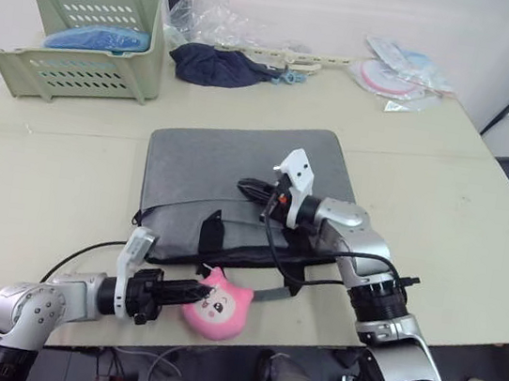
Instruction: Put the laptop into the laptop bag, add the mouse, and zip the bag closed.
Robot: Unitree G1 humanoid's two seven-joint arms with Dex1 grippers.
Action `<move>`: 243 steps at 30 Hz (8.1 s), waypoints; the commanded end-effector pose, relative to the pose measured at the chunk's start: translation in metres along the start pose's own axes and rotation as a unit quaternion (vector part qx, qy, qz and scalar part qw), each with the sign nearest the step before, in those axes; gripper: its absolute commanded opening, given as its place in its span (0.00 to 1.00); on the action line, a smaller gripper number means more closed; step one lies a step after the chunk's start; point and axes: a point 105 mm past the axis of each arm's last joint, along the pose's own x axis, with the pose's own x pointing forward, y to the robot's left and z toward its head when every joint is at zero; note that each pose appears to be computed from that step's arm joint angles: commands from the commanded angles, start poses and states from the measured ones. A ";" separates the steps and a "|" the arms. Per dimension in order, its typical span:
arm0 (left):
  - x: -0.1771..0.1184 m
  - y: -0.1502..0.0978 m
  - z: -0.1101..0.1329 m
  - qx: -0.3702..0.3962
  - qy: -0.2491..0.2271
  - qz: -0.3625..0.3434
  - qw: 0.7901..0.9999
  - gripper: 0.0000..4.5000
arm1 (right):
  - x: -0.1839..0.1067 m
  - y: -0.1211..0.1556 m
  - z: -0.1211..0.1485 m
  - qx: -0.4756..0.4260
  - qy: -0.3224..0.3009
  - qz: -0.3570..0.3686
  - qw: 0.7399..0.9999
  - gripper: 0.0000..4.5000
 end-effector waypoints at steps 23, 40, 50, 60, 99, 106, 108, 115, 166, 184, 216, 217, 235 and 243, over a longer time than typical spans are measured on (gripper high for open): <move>0.052 -0.018 0.007 0.055 0.044 -0.072 0.995 0.01 | 0.003 0.008 -0.039 0.038 0.057 0.002 0.998 0.00; 0.057 -0.019 0.014 0.060 0.037 -0.066 0.995 0.35 | 0.002 0.007 -0.040 0.039 0.058 0.000 0.998 0.00; 0.036 -0.025 0.003 0.079 0.061 -0.028 0.995 0.81 | 0.002 0.010 -0.040 0.040 0.057 0.002 0.998 0.00; -0.020 -0.052 0.024 0.134 0.051 0.048 0.988 0.81 | 0.002 0.011 -0.040 0.041 0.056 0.004 0.998 0.00; -0.013 -0.013 0.201 0.426 -0.054 0.093 0.898 0.92 | -0.133 0.009 0.129 -0.133 0.035 -0.111 0.984 0.00; 0.027 0.003 0.193 0.447 -0.022 0.048 0.893 0.92 | -0.141 0.013 0.130 -0.130 0.041 -0.128 0.982 0.00; 0.032 0.008 0.190 0.442 -0.018 0.039 0.896 0.92 | -0.142 0.015 0.131 -0.129 0.045 -0.124 0.983 0.00; 0.049 0.020 0.191 0.445 -0.019 0.018 0.895 0.67 | -0.149 0.025 0.129 -0.128 0.065 -0.112 0.983 0.00; 0.095 0.068 0.161 0.436 0.007 0.033 0.899 0.02 | -0.159 0.029 0.111 -0.103 0.094 -0.136 0.981 0.00; 0.107 0.108 0.091 0.385 0.093 0.045 0.917 0.02 | -0.167 0.042 0.093 -0.080 0.135 -0.115 0.981 0.00; 0.111 0.102 0.108 0.393 0.076 0.050 0.915 0.00 | -0.177 0.076 0.012 -0.184 0.257 0.053 0.947 0.98; 0.111 0.102 0.108 0.393 0.075 0.051 0.915 0.00 | -0.176 0.075 0.010 -0.188 0.254 0.058 0.947 0.98; 0.110 0.100 0.116 0.399 0.072 0.059 0.912 0.00 | -0.150 0.081 -0.009 -0.199 0.223 0.120 0.947 0.98; 0.111 0.100 0.117 0.400 0.070 0.062 0.912 0.00 | -0.146 0.082 -0.023 -0.186 0.219 0.131 0.949 0.98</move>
